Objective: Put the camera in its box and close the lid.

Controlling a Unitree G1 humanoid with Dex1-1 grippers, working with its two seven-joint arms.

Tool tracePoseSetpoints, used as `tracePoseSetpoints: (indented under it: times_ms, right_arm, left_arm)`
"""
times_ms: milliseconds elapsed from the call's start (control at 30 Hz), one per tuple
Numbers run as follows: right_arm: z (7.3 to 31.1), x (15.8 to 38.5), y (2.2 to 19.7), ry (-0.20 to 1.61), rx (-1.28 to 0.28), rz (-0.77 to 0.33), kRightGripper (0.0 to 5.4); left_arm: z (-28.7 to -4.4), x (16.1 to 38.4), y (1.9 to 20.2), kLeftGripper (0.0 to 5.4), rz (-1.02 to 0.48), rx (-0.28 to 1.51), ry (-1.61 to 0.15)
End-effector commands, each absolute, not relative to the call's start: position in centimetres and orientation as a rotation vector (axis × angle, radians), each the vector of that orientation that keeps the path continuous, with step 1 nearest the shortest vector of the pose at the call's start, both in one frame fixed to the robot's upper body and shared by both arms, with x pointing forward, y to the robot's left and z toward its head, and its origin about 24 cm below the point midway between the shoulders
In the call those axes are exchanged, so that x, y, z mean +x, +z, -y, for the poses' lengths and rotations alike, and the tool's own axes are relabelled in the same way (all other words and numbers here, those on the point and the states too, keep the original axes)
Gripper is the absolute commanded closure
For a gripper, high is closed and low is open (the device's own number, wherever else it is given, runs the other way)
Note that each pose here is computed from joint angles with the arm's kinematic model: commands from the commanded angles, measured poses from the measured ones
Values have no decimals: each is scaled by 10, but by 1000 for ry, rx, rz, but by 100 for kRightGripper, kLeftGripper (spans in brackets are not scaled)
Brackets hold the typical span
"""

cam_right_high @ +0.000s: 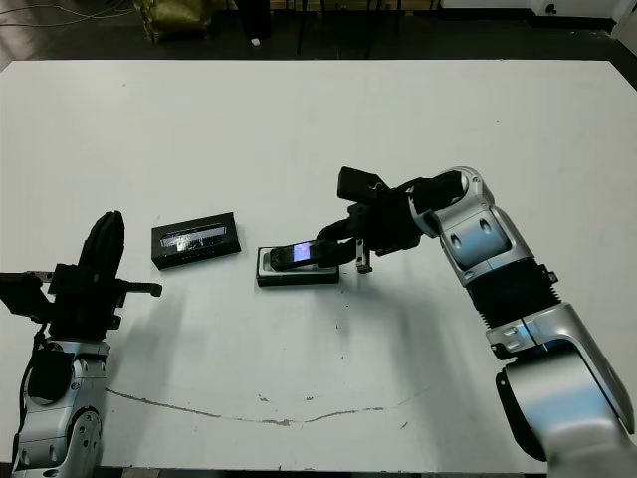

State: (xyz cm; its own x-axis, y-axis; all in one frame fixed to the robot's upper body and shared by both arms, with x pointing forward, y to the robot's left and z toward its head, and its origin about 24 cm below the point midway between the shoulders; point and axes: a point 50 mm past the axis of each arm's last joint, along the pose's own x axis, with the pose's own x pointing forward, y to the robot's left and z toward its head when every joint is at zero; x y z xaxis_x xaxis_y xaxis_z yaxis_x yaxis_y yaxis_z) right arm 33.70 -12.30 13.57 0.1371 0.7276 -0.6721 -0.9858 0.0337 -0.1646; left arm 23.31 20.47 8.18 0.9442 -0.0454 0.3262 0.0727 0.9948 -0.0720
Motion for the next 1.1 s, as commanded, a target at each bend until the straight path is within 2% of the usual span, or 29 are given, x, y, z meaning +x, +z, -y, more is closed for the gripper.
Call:
tracePoseSetpoints:
  times_ms: [33, 700, 1100]
  right_arm:
    - [122, 336, 128, 1392, -700, -501, 521]
    - [102, 333, 124, 1461, -672, -523, 521]
    - [99, 331, 123, 1484, -685, -490, 521]
  left_arm:
    - [-207, 231, 75, 540, 295, -75, -50]
    - [-206, 230, 73, 540, 296, -82, -48]
    - [-207, 229, 73, 540, 290, -93, -47]
